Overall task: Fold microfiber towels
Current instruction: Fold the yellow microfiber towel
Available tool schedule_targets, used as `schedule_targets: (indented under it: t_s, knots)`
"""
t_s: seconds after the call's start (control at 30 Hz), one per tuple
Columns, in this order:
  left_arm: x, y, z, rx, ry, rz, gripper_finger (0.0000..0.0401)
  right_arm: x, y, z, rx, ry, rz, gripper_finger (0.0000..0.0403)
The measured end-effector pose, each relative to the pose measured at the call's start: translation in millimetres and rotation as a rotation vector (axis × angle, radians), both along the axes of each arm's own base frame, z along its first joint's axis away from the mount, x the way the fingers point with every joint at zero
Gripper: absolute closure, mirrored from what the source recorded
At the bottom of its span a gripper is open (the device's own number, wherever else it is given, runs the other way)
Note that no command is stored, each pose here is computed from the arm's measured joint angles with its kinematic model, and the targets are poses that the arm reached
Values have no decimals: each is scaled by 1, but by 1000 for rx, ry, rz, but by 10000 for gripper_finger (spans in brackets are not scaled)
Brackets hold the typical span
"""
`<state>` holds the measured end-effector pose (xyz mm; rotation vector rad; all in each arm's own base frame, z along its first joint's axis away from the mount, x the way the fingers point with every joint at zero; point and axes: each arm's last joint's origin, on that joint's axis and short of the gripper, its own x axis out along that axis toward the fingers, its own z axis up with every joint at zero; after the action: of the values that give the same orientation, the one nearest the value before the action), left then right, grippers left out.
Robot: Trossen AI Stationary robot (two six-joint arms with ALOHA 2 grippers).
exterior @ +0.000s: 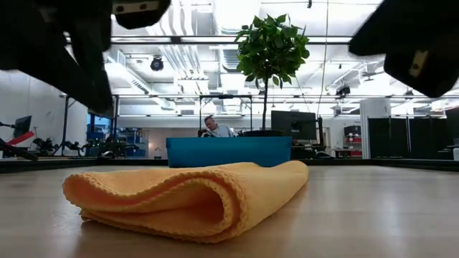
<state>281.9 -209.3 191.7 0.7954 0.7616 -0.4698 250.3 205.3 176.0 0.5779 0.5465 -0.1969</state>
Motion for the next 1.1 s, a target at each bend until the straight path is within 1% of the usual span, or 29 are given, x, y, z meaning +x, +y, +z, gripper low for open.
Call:
schedule_targets:
  t_s: [0.07,0.13,0.23,0.33,0.5,0.57,0.67,0.77,0.87,0.97,1.03,1.1]
  knots:
    - [2,2,-2,55,2,-66,400,1,6,0,70,-13,18,394]
    - [4,3,-6,97,16,-154,390,0,10,-1,116,12,13,394]
    - [7,3,-15,153,38,-275,360,1,13,3,158,24,6,394]
    - [11,2,-25,184,42,-357,317,3,15,8,154,37,6,394]
    - [19,-1,-36,290,-8,-446,244,8,20,25,127,64,2,394]
    - [21,-2,-37,322,-30,-468,222,10,21,32,111,80,0,394]
    - [22,-3,-41,330,-26,-481,200,12,23,45,87,102,-4,394]
    - [23,-3,-49,340,-4,-488,194,14,25,57,61,123,-10,394]
    - [24,-5,-59,348,17,-492,194,17,26,68,41,99,-38,394]
    - [26,-6,-71,377,28,-521,197,19,27,75,34,69,-62,394]
    - [28,-6,-79,393,36,-530,208,20,28,79,34,50,-74,394]
    - [29,-7,-87,399,55,-528,231,21,28,81,38,41,-77,394]
